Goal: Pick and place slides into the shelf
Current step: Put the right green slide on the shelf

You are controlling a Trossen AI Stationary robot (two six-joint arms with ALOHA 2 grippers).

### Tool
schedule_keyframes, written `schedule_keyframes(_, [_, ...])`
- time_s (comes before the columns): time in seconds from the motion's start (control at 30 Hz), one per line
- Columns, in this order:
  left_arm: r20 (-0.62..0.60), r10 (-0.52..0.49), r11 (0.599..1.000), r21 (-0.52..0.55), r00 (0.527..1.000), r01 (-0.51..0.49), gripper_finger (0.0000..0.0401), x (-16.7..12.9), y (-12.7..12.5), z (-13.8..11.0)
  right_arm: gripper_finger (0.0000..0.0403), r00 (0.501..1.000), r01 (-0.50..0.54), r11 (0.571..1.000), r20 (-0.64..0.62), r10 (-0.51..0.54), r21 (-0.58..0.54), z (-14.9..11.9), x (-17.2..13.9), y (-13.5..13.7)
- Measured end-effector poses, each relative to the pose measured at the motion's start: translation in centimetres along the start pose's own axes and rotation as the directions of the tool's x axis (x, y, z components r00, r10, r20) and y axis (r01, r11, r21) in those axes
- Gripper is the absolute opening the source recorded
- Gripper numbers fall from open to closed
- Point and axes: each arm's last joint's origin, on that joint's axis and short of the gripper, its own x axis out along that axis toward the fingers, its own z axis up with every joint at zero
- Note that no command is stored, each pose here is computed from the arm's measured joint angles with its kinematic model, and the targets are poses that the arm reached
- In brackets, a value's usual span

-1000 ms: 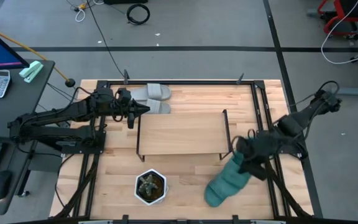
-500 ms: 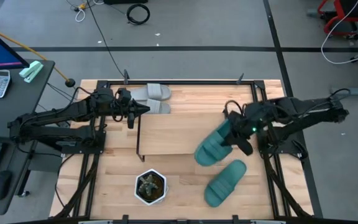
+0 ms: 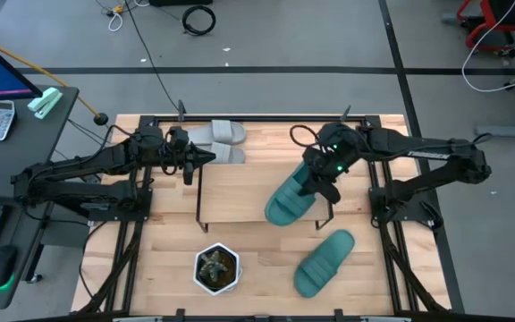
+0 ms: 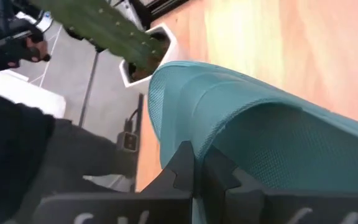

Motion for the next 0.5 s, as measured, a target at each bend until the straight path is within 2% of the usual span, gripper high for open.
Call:
schedule_keyframes(0.27, [0.0, 0.0, 1.0, 0.001, 1.0, 0.0, 0.0025, 0.0, 0.0, 0.0, 0.001, 0.992, 0.018, 0.997, 0.128, -0.008, -0.08, 2.7, -2.4, 0.8])
schedule_keyframes(0.5, [0.004, 0.011, 1.0, 0.001, 1.0, -0.011, 0.0032, 0.0, 0.0, 0.0, 0.001, 0.949, 0.144, 0.987, 0.293, -0.117, -0.07, 5.0, -5.2, 2.2])
